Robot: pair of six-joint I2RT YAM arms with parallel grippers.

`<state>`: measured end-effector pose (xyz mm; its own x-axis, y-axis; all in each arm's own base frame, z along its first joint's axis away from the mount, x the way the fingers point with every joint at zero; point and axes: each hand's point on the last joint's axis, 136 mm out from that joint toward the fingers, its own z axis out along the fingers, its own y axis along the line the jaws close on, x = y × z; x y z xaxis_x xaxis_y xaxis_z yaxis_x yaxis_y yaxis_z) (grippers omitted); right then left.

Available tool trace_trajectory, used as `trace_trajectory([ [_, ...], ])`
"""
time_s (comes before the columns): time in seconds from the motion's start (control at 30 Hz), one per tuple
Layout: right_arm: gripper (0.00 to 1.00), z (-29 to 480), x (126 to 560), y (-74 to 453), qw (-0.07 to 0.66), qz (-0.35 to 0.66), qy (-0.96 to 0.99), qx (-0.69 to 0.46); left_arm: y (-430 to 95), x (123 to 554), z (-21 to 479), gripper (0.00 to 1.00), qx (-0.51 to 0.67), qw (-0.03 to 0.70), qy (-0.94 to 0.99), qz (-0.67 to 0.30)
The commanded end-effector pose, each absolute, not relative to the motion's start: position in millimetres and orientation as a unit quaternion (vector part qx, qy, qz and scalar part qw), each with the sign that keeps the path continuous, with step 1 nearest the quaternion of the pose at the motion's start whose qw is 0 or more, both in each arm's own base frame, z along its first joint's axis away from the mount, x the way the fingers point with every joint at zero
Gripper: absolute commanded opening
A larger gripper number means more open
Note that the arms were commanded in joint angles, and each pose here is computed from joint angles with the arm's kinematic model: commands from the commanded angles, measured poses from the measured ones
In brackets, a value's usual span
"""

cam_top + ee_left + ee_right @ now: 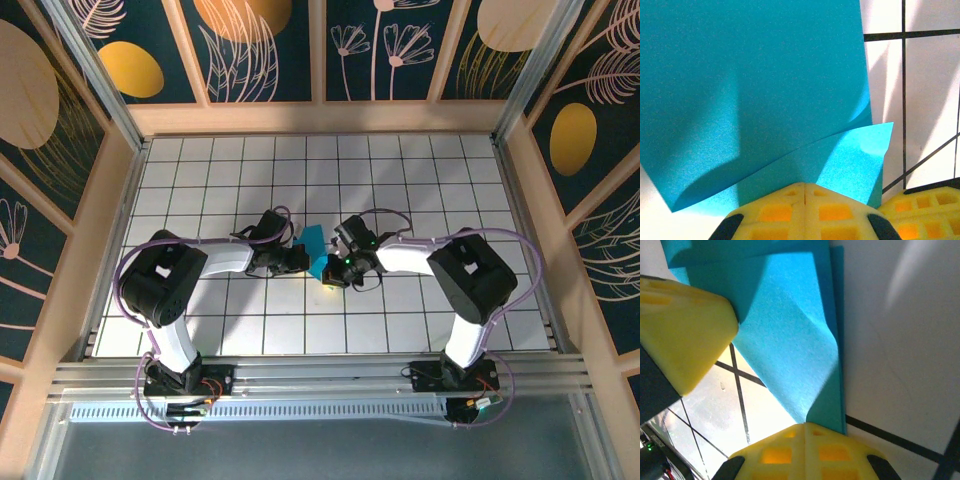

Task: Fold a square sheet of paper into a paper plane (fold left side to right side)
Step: Third fold the triangle at the center of the table.

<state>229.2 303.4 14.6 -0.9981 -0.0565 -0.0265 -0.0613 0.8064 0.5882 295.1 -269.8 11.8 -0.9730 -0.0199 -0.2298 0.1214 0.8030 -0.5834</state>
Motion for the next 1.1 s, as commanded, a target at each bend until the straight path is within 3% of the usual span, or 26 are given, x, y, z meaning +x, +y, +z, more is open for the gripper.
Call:
trace_trajectory([
  [0.0,0.00,-18,189,253,-0.066,0.218,0.974,-0.001,-229,285,-28,0.00,0.001,0.088,0.973,-0.212],
  [0.43,0.00,-18,180,230,-0.073,0.203,0.976,0.007,-231,286,-25,0.00,0.002,0.088,0.973,-0.215],
  [0.67,0.00,26,211,246,-0.005,0.267,0.964,-0.022,-249,286,-8,0.00,-0.008,0.083,0.959,-0.271],
  [0.77,0.11,49,235,248,0.049,0.292,0.954,-0.038,-261,292,10,0.01,-0.021,0.091,0.946,-0.311],
  [0.97,0.33,75,273,258,0.144,0.325,0.931,-0.079,-276,313,51,0.19,-0.040,0.126,0.926,-0.352],
  [1.07,0.39,83,287,271,0.179,0.350,0.914,-0.104,-267,326,71,0.26,-0.053,0.161,0.922,-0.347],
])
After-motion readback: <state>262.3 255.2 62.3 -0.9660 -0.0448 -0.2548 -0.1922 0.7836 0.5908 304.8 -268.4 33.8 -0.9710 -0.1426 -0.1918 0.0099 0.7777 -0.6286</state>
